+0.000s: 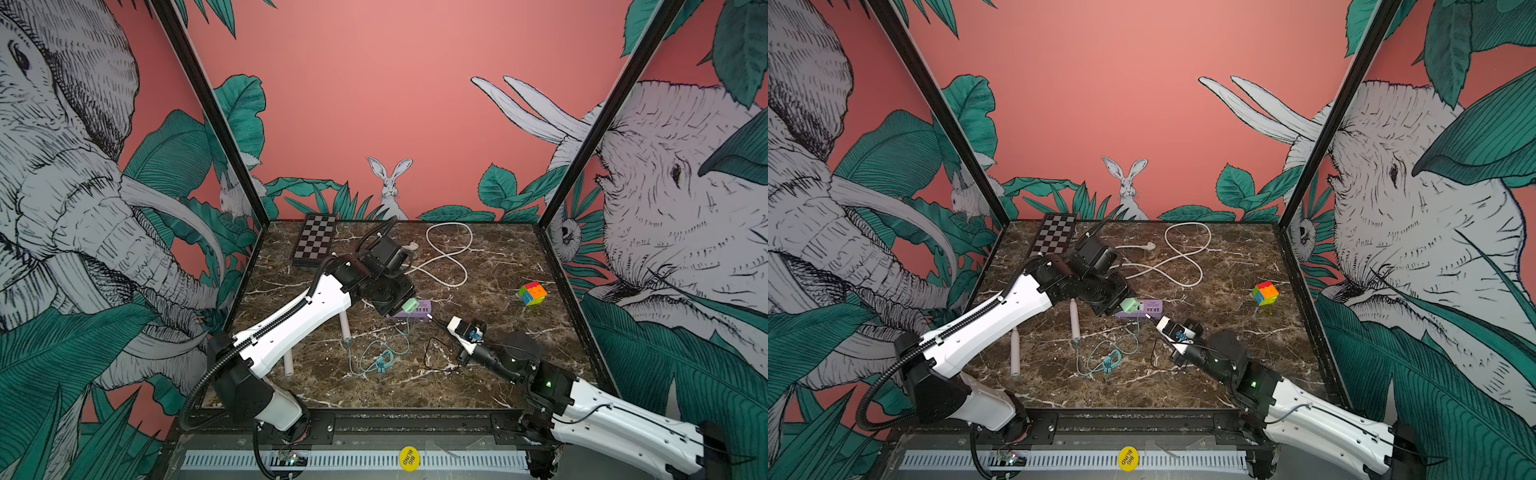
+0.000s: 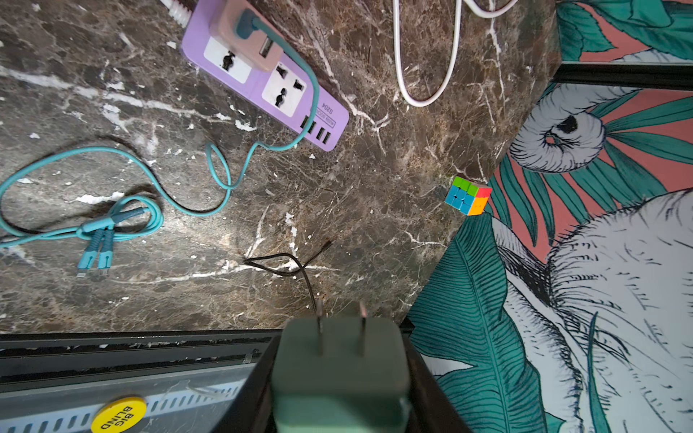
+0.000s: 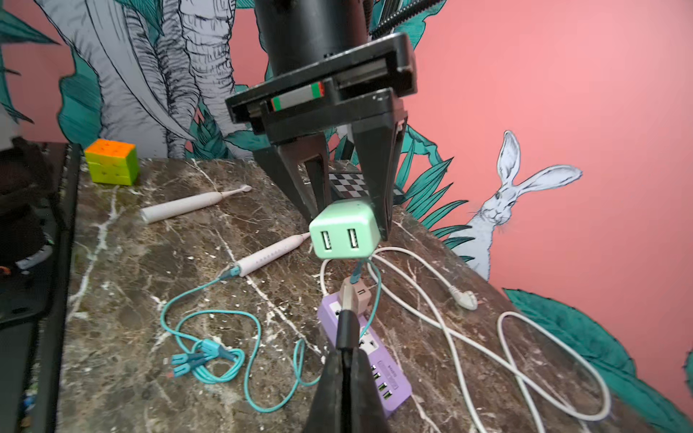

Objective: Charge the electric toothbrush
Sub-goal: Insert the charging cable into the plug.

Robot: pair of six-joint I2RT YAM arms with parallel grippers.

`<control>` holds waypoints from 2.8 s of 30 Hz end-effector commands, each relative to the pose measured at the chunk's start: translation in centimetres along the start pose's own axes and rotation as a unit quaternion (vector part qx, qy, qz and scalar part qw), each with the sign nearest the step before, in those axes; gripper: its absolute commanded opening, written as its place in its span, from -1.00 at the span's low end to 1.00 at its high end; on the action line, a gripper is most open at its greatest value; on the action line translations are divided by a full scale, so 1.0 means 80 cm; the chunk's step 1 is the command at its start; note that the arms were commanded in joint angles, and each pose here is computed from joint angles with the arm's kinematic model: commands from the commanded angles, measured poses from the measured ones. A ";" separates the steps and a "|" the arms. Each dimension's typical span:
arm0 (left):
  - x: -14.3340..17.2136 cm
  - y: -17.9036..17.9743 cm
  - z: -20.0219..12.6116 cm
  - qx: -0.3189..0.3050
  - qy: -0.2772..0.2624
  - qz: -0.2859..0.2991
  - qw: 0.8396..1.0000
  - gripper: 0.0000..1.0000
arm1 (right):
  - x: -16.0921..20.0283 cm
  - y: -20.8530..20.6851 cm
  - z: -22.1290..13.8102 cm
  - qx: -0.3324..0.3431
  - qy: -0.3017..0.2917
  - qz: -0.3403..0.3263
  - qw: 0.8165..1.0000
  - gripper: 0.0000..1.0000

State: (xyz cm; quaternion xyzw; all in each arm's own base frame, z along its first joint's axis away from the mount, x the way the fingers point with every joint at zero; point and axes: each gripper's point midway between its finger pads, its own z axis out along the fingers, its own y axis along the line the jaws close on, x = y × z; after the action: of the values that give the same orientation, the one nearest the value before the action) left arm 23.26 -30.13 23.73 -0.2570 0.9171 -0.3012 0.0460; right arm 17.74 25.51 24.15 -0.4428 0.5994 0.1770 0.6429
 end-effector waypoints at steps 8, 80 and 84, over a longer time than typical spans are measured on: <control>-0.010 0.003 -0.005 0.027 -0.049 -0.020 0.998 -1.00 | -0.029 -0.001 0.029 0.105 -0.015 -0.141 0.984 -1.00; 0.003 0.015 -0.011 0.064 -0.125 -0.030 0.990 -1.00 | -0.034 -0.012 0.051 0.126 -0.007 -0.038 0.991 -1.00; 0.007 0.012 -0.009 0.067 -0.118 -0.028 0.990 -1.00 | -0.038 -0.008 0.057 0.125 -0.010 -0.038 0.991 -1.00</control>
State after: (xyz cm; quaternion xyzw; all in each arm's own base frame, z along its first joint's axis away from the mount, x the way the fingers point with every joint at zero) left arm 23.00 -29.47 23.58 -0.3161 0.8752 -0.3253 0.1683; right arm 20.12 29.32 24.21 -0.4162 0.5986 0.0625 0.6816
